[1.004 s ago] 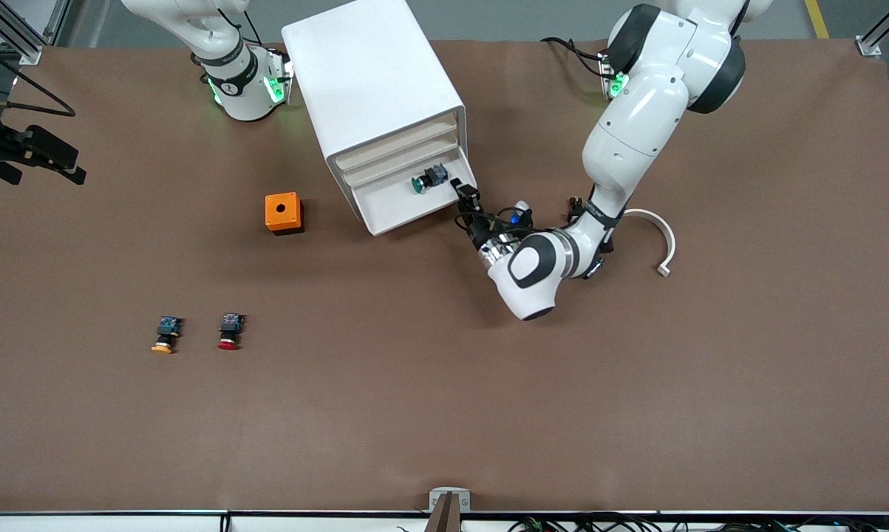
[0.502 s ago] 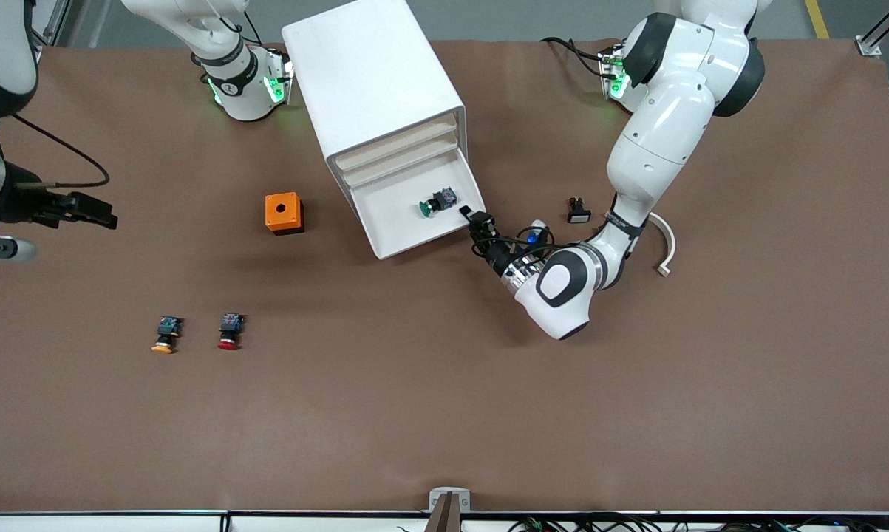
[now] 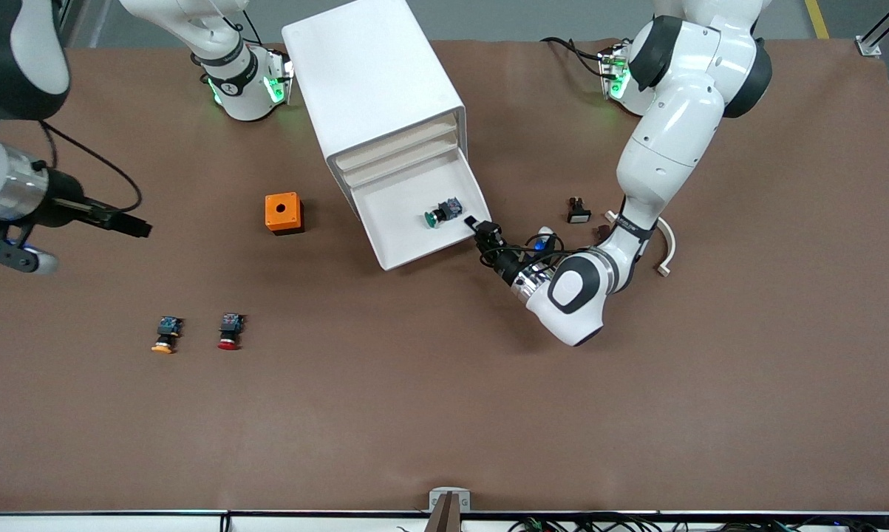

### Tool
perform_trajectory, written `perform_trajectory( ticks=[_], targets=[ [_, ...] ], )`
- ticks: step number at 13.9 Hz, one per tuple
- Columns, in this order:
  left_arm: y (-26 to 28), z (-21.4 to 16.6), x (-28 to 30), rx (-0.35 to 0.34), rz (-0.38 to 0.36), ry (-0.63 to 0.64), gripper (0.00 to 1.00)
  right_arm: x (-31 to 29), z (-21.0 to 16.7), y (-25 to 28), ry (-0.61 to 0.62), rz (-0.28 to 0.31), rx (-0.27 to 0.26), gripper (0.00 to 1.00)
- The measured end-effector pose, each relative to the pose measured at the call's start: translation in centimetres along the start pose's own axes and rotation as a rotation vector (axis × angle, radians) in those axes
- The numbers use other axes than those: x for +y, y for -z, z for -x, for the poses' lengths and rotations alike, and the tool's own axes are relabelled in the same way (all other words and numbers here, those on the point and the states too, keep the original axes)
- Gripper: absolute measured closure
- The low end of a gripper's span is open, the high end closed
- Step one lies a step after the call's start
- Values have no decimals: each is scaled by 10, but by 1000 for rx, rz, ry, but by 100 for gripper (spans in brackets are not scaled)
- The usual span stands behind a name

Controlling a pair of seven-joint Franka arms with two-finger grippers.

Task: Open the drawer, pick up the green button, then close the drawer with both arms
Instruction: 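Reach the right gripper into the drawer while the left gripper withdraws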

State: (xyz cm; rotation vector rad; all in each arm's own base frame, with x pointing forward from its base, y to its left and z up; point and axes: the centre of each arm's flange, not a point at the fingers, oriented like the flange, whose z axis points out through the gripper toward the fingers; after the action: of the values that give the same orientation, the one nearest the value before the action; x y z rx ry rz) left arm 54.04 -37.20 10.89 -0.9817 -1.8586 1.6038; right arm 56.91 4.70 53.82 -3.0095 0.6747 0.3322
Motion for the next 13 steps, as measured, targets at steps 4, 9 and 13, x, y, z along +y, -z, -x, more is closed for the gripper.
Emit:
perform_trajectory(
  ticks=[4, 9, 13],
  targets=[
    [15, -3, 2, -23, 9, -1, 82, -76, 48, -16, -161, 16, 4, 0],
    [47, 9, -11, -66, 64, -223, 35, -178, 131, -46, -278, -17, 72, 0],
    [77, 24, -33, -85, 120, -520, 0, -239, 176, -85, -346, -52, 102, 0]
  ],
)
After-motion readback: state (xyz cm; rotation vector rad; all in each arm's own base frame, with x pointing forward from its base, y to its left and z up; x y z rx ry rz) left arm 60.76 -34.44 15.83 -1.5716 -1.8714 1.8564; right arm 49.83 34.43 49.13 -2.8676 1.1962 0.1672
